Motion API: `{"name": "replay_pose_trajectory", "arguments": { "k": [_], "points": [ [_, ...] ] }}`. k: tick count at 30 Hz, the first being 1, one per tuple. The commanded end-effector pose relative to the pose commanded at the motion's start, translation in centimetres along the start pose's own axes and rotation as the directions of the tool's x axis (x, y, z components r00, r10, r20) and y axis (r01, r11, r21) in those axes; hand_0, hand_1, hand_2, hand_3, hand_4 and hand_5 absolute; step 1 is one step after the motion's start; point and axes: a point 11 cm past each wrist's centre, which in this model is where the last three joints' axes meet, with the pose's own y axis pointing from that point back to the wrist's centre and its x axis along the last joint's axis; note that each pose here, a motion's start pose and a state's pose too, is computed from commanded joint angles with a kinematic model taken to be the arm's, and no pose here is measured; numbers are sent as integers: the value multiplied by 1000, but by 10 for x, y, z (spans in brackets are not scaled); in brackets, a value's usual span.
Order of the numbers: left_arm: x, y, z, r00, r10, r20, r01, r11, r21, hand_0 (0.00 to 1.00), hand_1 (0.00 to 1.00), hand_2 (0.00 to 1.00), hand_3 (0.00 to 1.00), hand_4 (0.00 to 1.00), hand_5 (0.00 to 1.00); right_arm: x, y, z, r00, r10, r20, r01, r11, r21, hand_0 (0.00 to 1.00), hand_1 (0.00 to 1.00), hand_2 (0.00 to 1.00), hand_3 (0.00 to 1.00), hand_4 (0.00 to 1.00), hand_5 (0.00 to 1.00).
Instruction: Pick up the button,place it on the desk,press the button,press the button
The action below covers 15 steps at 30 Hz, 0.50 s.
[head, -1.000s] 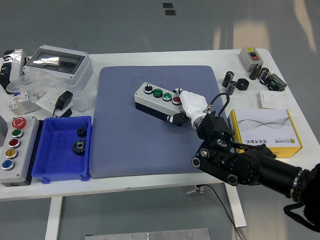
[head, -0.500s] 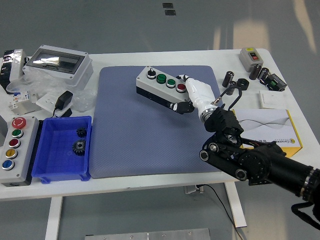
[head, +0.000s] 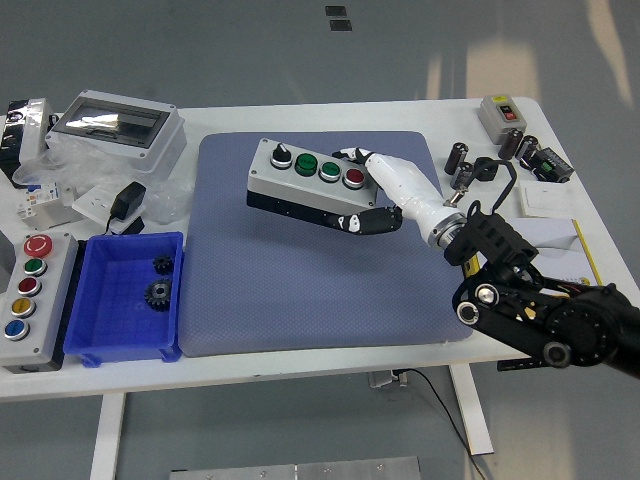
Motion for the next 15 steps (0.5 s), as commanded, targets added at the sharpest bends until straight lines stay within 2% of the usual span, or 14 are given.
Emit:
{"name": "replay_pose_trajectory", "arguments": {
  "k": [3, 5, 9, 10, 15],
  "points": [
    [-1, 0, -1, 1000, -1, 3, 1, 1000, 3, 625, 570, 530, 587, 613, 210, -14, 15, 5, 996, -76, -46, 77, 997, 24, 209, 334, 307, 273, 64, 2],
    [-2, 0, 0, 1000, -1, 4, 1, 1000, 1, 625, 570, 530, 587, 614, 212, -21, 19, 8, 993, -92, -76, 94, 995, 23, 234, 347, 308, 272, 58, 2],
    [0, 0, 1, 1000, 2, 8, -2, 1000, -3, 625, 570, 530, 587, 614, 212, -30, 20, 14, 988, -82, -133, 84, 996, 9, 234, 347, 308, 272, 58, 2],
    [0, 0, 1, 1000, 3, 9, -3, 1000, -4, 625, 571, 530, 587, 615, 214, -31, 19, 15, 987, -76, -141, 78, 997, 5, 263, 378, 327, 293, 101, 2],
    [1, 0, 2, 1000, 5, 13, -5, 1000, -6, 625, 571, 530, 587, 615, 214, -35, 15, 19, 985, -66, -159, 64, 998, -15, 263, 378, 327, 293, 101, 2]
  ]
}}
